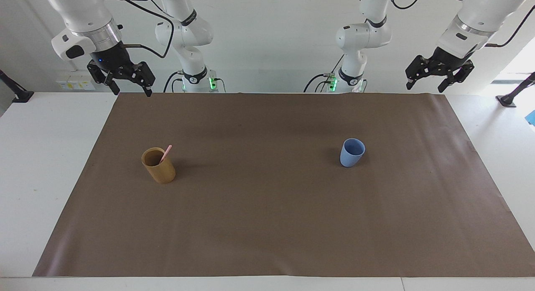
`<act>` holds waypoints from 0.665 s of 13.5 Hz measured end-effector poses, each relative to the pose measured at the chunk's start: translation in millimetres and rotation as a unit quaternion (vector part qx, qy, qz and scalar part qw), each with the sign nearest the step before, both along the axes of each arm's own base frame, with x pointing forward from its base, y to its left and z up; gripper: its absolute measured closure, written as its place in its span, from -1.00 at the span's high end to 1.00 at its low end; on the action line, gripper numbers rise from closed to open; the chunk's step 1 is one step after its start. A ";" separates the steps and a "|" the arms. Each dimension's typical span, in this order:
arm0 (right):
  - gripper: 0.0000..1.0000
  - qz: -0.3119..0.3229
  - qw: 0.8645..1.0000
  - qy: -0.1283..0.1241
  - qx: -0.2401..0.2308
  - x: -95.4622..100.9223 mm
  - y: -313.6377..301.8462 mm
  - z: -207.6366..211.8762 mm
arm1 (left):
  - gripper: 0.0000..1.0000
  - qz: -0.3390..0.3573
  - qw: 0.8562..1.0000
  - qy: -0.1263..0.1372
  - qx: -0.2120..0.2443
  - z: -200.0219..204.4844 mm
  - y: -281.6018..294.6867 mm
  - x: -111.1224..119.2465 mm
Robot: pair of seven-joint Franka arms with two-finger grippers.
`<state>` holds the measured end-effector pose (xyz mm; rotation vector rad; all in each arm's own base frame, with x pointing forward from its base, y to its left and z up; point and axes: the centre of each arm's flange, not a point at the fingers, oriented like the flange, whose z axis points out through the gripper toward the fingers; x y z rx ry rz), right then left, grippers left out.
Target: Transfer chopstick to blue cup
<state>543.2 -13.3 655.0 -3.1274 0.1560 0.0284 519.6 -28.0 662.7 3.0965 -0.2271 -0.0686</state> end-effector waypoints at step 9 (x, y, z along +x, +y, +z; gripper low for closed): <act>1.00 -0.001 1.000 0.002 0.000 -0.5 -0.8 -0.4 | 1.00 -0.001 1.000 0.007 -0.005 -3.2 -2.1 -2.9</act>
